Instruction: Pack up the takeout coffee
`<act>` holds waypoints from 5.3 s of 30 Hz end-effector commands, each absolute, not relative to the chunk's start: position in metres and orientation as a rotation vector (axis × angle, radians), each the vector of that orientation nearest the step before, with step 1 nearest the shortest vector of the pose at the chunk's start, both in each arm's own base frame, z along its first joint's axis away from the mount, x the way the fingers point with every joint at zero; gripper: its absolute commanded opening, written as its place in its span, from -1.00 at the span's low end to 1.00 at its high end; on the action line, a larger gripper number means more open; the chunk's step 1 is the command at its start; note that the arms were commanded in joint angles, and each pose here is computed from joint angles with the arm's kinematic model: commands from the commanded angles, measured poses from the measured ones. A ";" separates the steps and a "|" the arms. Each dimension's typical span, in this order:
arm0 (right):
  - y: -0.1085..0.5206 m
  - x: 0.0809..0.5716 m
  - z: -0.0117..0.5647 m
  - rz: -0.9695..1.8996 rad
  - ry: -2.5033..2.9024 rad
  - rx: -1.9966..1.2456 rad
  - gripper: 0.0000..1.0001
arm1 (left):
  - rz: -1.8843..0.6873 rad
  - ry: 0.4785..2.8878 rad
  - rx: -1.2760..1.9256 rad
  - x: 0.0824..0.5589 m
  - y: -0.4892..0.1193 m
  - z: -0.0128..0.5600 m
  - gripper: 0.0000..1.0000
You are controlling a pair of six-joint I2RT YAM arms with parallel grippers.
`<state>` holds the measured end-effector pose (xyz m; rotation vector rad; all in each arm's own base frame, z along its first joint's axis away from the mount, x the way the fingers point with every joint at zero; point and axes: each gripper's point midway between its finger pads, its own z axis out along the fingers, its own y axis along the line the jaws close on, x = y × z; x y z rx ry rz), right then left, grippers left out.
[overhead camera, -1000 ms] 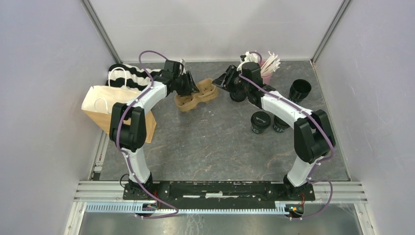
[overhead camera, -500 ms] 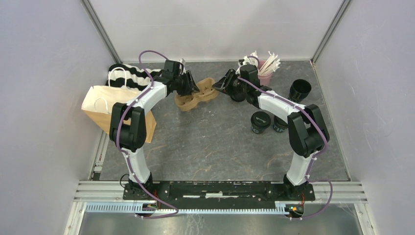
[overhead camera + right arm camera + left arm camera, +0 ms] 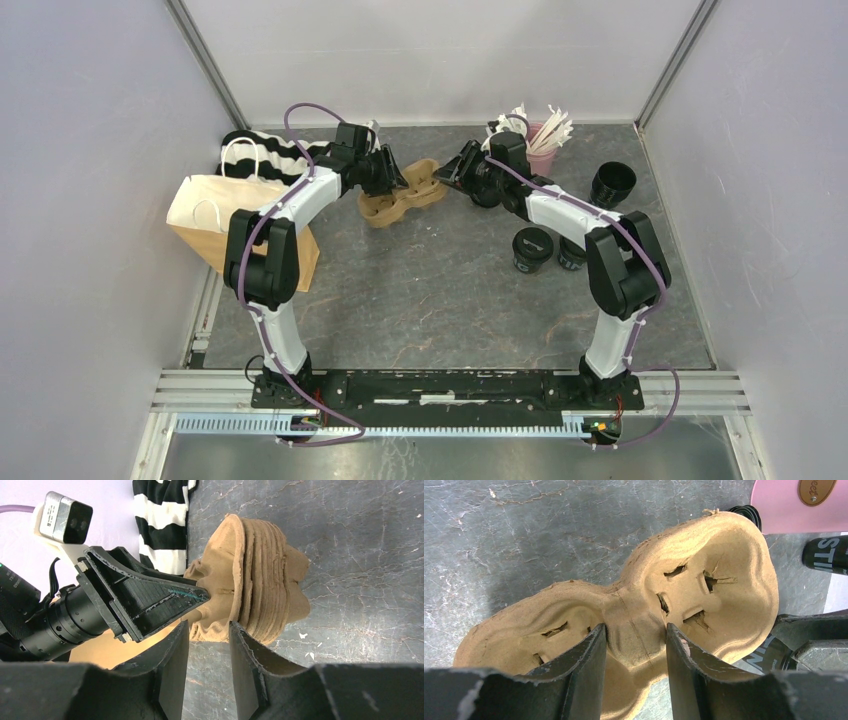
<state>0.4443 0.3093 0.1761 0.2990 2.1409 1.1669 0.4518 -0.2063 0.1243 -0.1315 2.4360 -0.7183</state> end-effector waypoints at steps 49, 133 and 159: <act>0.327 0.473 0.218 1.165 2.013 0.216 -1.00 | -0.687 2.272 0.024 0.461 -0.218 0.209 -0.11; 0.154 0.297 0.420 0.946 1.551 0.293 -1.00 | -1.624 1.684 -0.220 0.284 -0.266 0.394 0.76; 0.161 0.299 0.406 0.999 1.581 0.333 -1.00 | -1.590 1.630 -0.204 0.272 -0.247 0.407 0.11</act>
